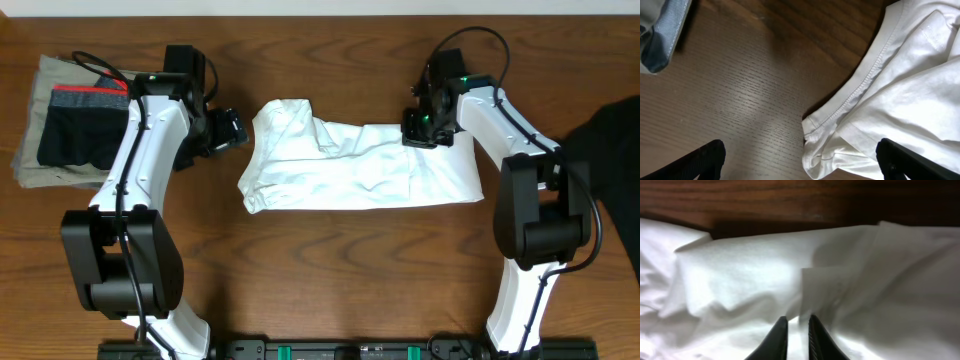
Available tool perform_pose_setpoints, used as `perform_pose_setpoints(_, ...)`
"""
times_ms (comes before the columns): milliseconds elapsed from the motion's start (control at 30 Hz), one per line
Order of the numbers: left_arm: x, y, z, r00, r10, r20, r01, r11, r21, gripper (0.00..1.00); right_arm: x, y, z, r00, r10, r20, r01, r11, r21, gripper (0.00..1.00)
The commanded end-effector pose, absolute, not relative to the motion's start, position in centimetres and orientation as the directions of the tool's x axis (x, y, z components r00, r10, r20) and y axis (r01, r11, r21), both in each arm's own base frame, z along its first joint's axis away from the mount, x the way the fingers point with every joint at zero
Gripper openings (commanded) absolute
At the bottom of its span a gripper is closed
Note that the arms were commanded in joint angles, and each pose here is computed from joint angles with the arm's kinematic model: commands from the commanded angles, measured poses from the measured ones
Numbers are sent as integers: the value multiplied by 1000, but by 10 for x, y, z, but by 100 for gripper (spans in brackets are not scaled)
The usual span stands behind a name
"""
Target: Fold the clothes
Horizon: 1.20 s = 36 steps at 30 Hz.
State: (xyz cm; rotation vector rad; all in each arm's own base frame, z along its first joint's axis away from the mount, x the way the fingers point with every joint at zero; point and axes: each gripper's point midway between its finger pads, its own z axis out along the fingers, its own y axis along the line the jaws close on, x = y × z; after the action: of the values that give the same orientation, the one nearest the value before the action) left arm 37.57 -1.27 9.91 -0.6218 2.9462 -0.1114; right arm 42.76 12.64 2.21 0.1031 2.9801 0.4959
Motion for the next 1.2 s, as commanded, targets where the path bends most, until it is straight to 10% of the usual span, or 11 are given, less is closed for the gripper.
perform_pose_setpoints(0, 377, -11, 105, -907, -402, -125, -392, 915, -99, 98, 425, 135, 26, -993, 76, -90, 37, 928, 370, 20)
perform_pose_setpoints(133, 377, -11, 105, -907, -402, -125, -392, 915, -99, 98, 426, 124, 53, -993, 61, -103, 20, 933, 360, 29)
perform_pose_setpoints(300, 377, -11, 105, -910, -395, -126, -385, 918, -98, 98, 419, 66, 99, -986, 110, -125, 84, 977, 197, 77)
perform_pose_setpoints(433, 377, -11, 105, -910, -395, -127, -385, 918, -98, 98, 404, 12, 115, -986, 116, -121, 104, 989, 102, 92)
perform_pose_setpoints(1167, 378, -12, 105, -909, -396, -130, -385, 918, -100, 98, 372, -13, 30, -986, -107, -125, -136, 956, 260, 93)
